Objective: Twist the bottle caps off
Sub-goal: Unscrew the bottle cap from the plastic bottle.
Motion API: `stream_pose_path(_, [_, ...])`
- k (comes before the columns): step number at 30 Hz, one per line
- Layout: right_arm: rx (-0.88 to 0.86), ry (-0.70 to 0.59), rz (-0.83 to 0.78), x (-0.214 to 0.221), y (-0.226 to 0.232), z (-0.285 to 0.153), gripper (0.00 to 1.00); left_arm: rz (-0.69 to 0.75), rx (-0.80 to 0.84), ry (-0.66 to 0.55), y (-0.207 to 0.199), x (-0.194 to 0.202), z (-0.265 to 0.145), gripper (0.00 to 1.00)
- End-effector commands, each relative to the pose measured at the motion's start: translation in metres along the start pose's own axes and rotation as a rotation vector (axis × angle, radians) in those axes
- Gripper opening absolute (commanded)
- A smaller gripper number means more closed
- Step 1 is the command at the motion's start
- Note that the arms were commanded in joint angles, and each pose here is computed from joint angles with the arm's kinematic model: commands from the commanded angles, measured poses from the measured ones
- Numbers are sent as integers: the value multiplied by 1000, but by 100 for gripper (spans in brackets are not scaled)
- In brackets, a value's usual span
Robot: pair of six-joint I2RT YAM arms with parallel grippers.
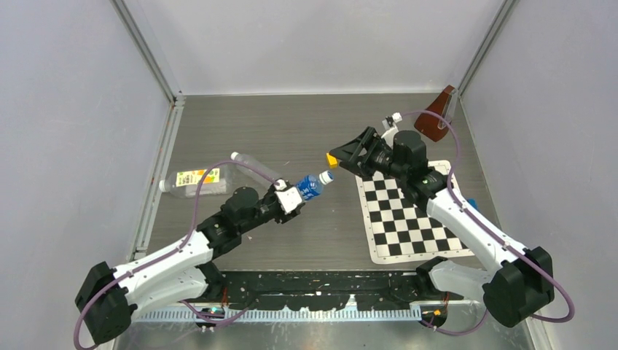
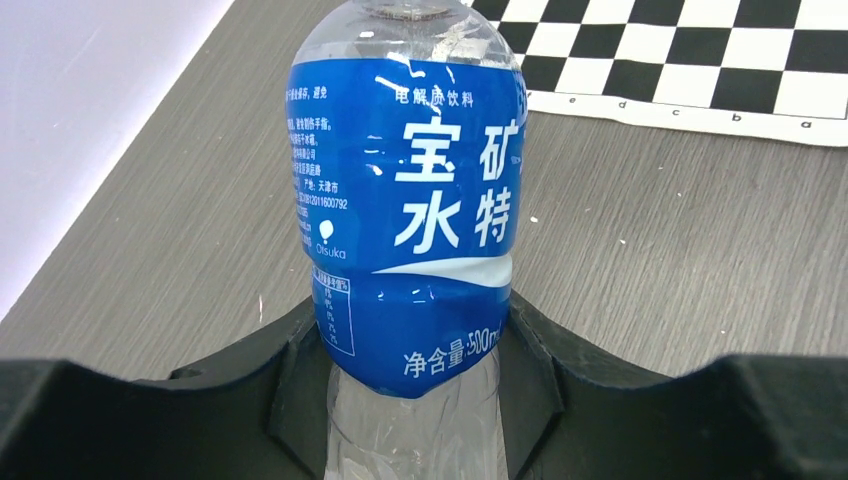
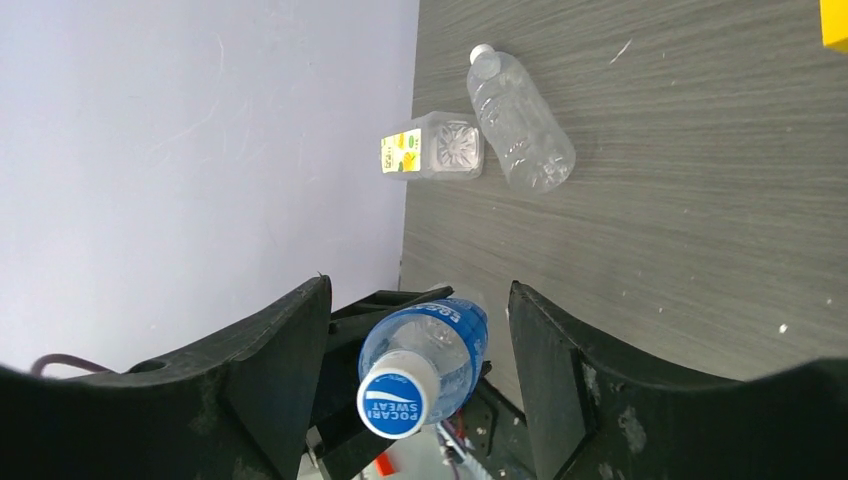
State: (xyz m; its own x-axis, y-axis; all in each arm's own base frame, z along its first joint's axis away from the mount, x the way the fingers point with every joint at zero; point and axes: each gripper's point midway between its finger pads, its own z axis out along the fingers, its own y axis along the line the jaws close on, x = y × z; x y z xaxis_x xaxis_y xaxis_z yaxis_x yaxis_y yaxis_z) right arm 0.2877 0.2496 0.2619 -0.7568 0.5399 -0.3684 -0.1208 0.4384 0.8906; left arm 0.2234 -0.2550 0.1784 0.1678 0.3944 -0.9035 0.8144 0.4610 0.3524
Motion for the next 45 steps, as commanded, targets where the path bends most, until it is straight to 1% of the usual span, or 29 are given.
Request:
stream_pose_path(1, [-25, -27, 112, -5, 17, -11, 71, -49, -53, -117, 7, -24, -8, 0])
stream_pose_path(5, [-101, -69, 156, -4, 24, -20, 71, -73, -66, -92, 9, -25, -12, 0])
stream_pose_path(8, [-120, -87, 128, -2, 23, -29, 71, -71, -72, -95, 9, -25, -13, 0])
stream_pose_path(11, [-68, -57, 37, 3, 22, -39, 72, -30, -88, -90, 11, -19, -12, 0])
stream_pose_path(15, [-3, -32, -60, 0, 19, -36, 73, 20, -72, -51, 11, -14, -9, 0])
stream_pose_path(20, [-56, 9, -123, 0, 28, -24, 72, 20, -107, -78, 17, -18, -5, 0])
stream_pose_path(27, [-37, 63, -199, 8, 18, -21, 72, 41, -131, -57, 21, -9, 1, 0])
stream_pose_path(30, [-42, 83, -228, 9, 18, -20, 72, 55, -167, -40, 29, -9, 3, 0])
stream_pose_path(35, [-44, 97, -225, 9, 21, -16, 73, 70, -162, -39, 30, -11, 5, 0])
stream_pose_path(45, [-130, 206, -153, 23, 38, -12, 73, 97, -163, -15, 29, -6, 0, 0])
